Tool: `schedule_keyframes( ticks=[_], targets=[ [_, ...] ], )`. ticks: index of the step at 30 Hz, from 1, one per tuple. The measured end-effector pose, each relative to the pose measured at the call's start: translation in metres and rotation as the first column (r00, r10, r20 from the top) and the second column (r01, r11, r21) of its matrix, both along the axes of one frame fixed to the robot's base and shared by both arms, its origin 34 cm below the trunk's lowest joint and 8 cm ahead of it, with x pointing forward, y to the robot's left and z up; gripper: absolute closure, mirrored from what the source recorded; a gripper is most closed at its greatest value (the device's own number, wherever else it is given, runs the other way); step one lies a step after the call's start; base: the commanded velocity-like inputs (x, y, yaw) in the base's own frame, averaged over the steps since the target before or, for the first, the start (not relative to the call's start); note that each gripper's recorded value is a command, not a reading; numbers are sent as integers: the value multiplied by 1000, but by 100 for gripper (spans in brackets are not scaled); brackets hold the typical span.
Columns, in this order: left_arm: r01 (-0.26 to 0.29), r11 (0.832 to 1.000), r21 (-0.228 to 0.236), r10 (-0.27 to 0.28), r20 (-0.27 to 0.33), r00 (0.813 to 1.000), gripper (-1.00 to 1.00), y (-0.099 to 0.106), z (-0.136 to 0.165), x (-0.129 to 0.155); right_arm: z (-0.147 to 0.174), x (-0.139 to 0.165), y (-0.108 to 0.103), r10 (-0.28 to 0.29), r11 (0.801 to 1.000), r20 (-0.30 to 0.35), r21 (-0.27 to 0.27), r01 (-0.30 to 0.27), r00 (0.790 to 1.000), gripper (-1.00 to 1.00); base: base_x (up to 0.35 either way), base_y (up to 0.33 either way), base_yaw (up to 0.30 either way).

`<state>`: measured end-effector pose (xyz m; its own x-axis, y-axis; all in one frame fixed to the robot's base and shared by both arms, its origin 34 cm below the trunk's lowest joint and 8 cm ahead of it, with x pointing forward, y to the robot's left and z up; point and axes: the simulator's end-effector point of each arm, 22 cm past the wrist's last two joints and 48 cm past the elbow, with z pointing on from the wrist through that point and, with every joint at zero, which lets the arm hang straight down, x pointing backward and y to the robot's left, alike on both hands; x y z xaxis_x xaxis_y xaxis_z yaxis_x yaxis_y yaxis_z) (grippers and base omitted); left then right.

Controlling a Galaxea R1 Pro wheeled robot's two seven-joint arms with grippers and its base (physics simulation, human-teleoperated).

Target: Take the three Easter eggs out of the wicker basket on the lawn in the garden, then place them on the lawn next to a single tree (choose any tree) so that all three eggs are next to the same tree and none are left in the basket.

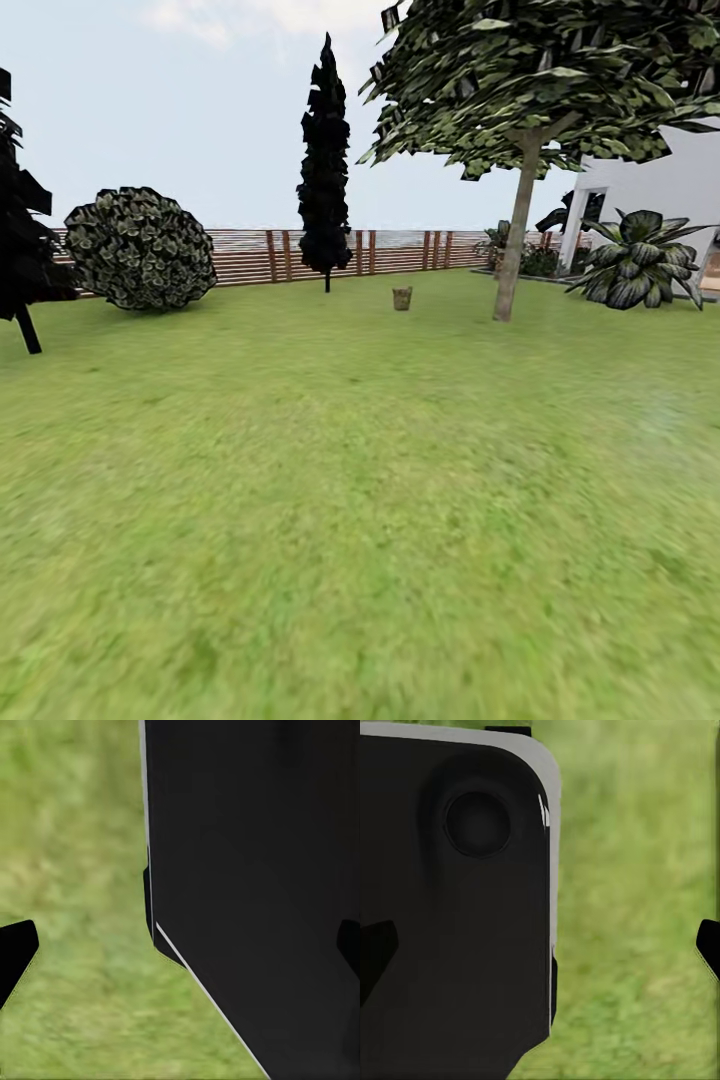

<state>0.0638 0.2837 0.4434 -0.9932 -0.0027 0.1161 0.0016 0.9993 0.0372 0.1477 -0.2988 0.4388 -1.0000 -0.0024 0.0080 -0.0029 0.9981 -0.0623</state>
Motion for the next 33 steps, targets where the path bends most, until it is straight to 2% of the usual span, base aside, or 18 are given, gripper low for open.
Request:
schedule_keyframes(
  ticks=[18,29,33],
  targets=[
    [0,1000,-1,0,0,1000,-100,0,0,0,0,0,0,0,1000,0,0,0,1000,-100,334,10,0],
    [1,1000,-3,-1,-1,1000,-100,0,0,0,0,0,0,1,1000,0,0,-1,1000,-100,306,192,-1],
    [1,1000,-3,-1,-1,1000,-100,0,0,0,0,0,0,3,1000,0,0,-3,1000,-100,297,211,-179]
  ],
)
